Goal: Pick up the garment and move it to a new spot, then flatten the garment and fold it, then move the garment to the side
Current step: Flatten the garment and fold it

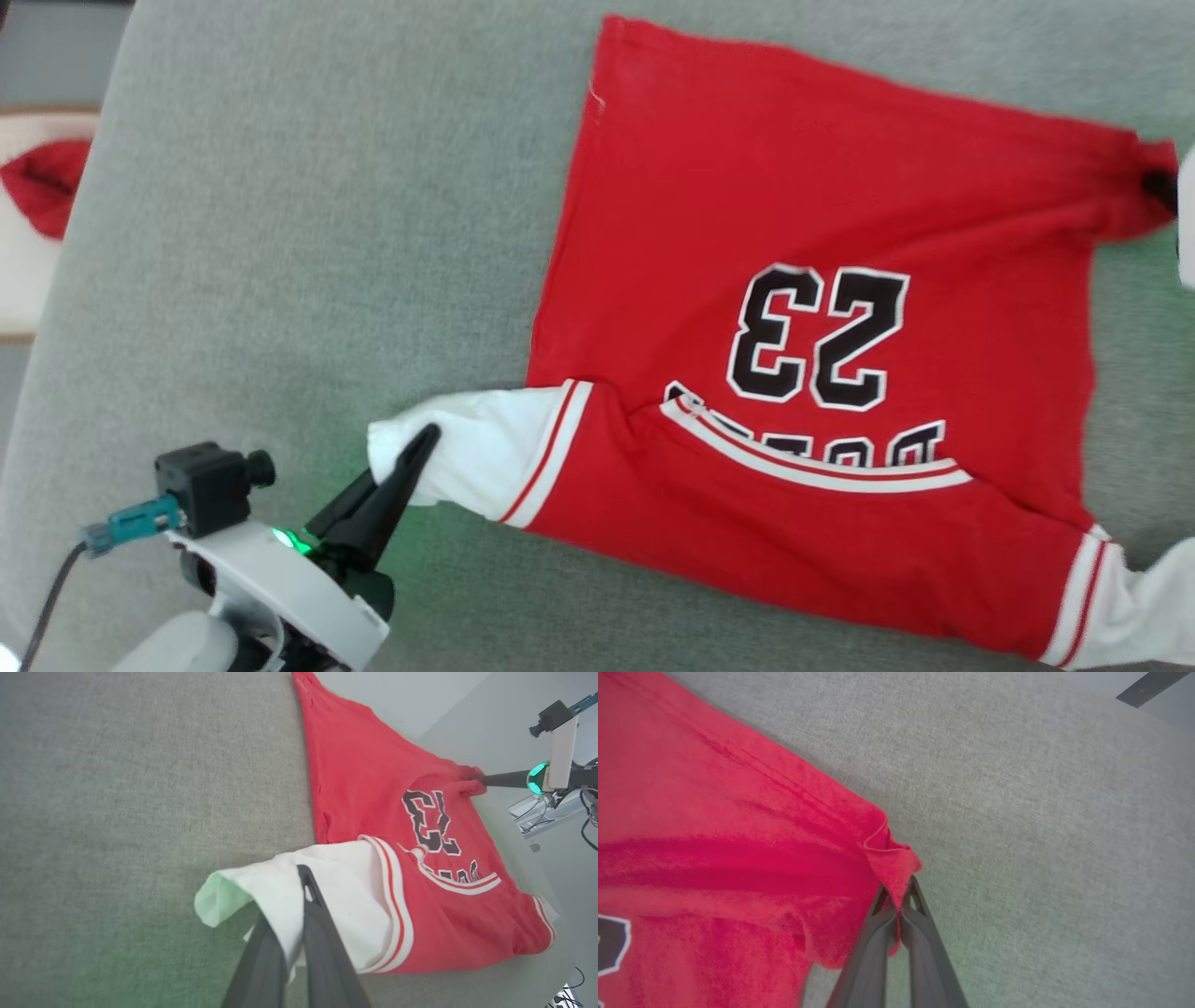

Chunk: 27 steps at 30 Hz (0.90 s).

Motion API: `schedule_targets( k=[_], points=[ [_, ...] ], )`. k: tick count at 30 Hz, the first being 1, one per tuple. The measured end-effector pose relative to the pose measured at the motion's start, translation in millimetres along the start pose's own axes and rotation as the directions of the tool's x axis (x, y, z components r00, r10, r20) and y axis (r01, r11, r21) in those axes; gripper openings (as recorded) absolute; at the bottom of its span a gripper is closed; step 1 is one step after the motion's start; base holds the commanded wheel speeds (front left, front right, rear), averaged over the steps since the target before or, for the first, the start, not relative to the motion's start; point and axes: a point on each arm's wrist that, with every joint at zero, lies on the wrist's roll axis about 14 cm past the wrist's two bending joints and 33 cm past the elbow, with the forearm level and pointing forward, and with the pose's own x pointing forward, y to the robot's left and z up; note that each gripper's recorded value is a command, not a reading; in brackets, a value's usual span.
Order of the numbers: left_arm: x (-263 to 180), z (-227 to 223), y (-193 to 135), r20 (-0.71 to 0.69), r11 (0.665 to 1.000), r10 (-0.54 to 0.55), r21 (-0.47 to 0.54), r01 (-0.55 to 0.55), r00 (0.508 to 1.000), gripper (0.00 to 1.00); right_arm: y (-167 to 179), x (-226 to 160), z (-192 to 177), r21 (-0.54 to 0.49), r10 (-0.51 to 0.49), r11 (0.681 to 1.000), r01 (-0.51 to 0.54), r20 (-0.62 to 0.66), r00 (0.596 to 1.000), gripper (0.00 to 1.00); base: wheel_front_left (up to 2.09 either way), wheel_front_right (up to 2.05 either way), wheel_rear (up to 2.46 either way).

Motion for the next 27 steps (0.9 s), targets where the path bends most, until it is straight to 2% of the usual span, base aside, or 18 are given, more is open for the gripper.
schedule_targets(
  k=[8,11,21,27],
  points=[
    [-1,20,-17,0.041,0.998,-0.048,0.053,0.046,0.998,0.0,-26,-69,-45,0.018,-0.046,0.999,0.046,0.033,0.998,0.0,0.0,0.0,0.0],
    [4,24,-25,0.04,0.995,-0.079,0.069,0.076,0.996,0.0,-28,-90,-77,0.025,-0.058,0.998,0.058,0.0,0.998,0.0,0.0,0.0,0.0],
    [25,24,-39,-0.017,0.981,-0.136,0.139,0.137,0.991,0.0,17,-145,-184,0.04,-0.003,0.999,0.009,-0.162,0.987,0.0,0.0,0.0,0.0],
    [35,13,-42,-0.053,0.978,-0.153,0.136,0.159,0.987,0.0,46,-162,-227,0.081,0.03,0.997,-0.012,-0.226,0.974,0.0,0.0,0.0,0.0]
  ],
)
